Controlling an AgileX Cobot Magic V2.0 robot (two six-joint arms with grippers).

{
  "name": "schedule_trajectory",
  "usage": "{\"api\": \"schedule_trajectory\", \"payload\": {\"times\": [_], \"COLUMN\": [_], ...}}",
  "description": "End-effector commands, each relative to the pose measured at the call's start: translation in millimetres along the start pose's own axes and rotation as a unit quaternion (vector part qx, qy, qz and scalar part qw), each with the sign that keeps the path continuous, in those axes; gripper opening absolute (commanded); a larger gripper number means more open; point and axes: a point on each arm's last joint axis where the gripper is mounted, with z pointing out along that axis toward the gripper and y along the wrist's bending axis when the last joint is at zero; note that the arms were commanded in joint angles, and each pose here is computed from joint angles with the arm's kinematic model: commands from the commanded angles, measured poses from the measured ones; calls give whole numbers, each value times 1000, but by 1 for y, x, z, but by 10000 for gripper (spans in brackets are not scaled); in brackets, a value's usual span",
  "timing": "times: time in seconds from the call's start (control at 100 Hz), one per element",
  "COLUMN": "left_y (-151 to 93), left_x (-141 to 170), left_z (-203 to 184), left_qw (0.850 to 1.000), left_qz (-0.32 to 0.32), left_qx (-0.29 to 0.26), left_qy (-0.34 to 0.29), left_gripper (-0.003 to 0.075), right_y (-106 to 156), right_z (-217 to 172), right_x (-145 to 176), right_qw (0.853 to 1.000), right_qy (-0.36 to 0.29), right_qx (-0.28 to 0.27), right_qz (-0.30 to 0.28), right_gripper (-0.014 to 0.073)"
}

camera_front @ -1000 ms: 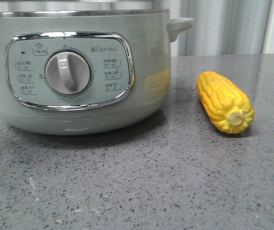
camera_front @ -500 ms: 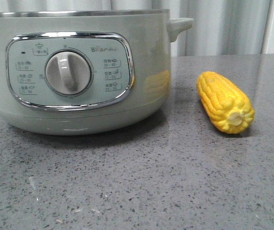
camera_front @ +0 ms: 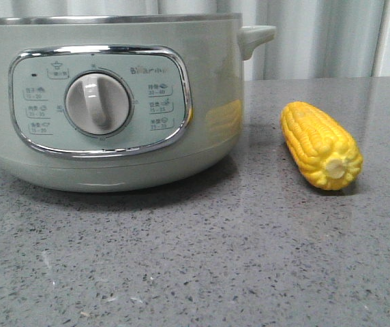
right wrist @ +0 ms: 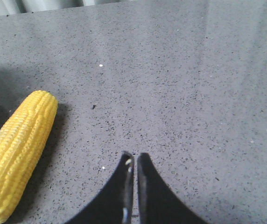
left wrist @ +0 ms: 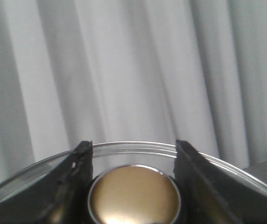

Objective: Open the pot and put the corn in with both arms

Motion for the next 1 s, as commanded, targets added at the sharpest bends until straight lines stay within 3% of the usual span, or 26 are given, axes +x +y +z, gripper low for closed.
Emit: {"api": "schedule_trajectory", "payload": {"times": [0.0, 0.54, 0.71, 0.99], "left_y": [8, 4, 8, 15], "left_x": [-12, 73, 83, 90], "left_z": [-19, -61, -67, -69], "left_qw": [996, 994, 986, 984], "left_qz": [-1, -37, -57, -59], "left_qx": [-33, -79, -114, -154], "left_qy": [-78, -69, -105, -74], "left_gripper": [29, 28, 28, -20], "right_y": [0, 0, 0, 0], "right_z": [-1, -1, -1, -1], "right_x": [-15, -15, -14, -14], "right_qw": [999, 999, 999, 999], "right_qy": [-51, -50, -46, -46], "right_qx": [2, 2, 2, 2], "right_qz": [1, 1, 1, 1], "right_gripper": [-74, -74, -74, -74]}}
